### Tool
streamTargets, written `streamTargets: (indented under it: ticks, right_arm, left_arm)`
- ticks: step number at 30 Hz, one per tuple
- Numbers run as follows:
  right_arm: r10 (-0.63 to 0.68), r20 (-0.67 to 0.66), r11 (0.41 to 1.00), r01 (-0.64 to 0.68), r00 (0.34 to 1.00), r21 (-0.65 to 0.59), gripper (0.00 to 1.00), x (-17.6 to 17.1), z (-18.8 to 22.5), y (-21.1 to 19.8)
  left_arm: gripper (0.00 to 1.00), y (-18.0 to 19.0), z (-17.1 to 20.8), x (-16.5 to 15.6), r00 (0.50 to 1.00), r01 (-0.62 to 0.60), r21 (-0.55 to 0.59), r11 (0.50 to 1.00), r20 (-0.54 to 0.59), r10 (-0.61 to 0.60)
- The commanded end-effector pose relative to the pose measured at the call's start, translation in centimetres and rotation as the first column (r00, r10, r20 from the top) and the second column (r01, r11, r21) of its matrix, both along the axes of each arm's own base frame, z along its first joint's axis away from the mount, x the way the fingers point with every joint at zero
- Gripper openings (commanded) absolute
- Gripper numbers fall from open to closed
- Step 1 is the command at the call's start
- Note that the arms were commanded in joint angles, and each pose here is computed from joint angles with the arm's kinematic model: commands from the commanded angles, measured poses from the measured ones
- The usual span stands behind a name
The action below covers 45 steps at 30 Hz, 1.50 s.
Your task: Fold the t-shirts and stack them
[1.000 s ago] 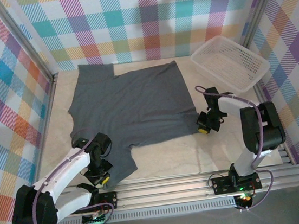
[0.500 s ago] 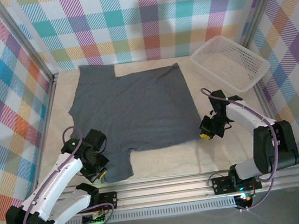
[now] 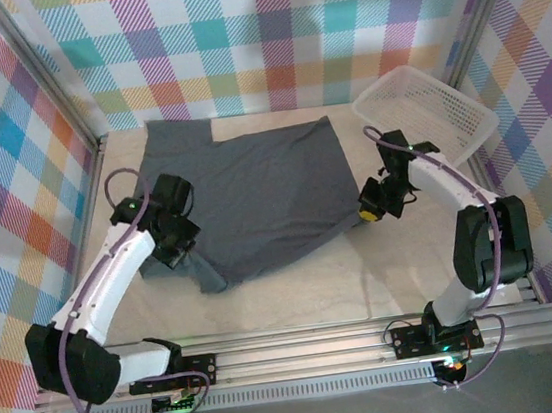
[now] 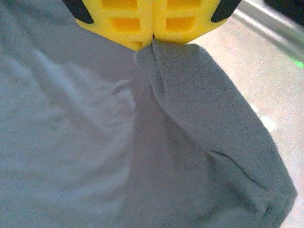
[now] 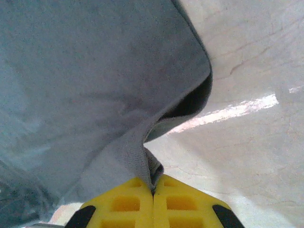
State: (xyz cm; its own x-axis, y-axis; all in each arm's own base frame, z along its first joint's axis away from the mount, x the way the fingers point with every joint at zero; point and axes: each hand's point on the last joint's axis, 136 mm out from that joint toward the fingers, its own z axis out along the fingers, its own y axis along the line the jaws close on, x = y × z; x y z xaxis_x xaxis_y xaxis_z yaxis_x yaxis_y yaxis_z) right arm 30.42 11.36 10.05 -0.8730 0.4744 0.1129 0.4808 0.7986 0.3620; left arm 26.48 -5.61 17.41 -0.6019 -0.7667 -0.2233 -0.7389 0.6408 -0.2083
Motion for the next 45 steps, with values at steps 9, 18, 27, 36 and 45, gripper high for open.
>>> streamTargets:
  ticks: [9,18,27,36,45]
  right_arm:
    - [-0.049,0.056,0.998,0.051,0.997,-0.033,0.00,6.3,0.8,0.3]
    - [-0.050,0.062,0.996,0.054,0.997,-0.071,0.00,10.0,-0.3,0.3]
    - [-0.054,0.058,0.995,0.059,0.997,-0.081,0.00,11.8,-1.1,0.3]
    - [-0.052,0.057,0.995,0.057,0.997,-0.081,0.00,13.0,-1.4,0.5]
    - [-0.051,0.045,0.997,0.053,0.998,-0.054,0.00,14.1,-2.5,1.2]
  left_arm:
    - [0.00,3.8,3.4,6.6,0.989,-0.048,0.012,0.999,0.140,0.046]
    - [0.00,6.2,3.8,8.6,0.983,-0.090,0.034,0.995,0.164,0.083]
    - [0.00,7.9,3.0,10.2,0.979,-0.105,0.041,0.994,0.178,0.096]
    - [0.00,8.4,2.4,12.8,0.976,-0.085,0.041,0.996,0.204,0.075]
    - [0.00,8.9,0.2,14.8,0.984,-0.074,0.043,0.996,0.166,0.066]
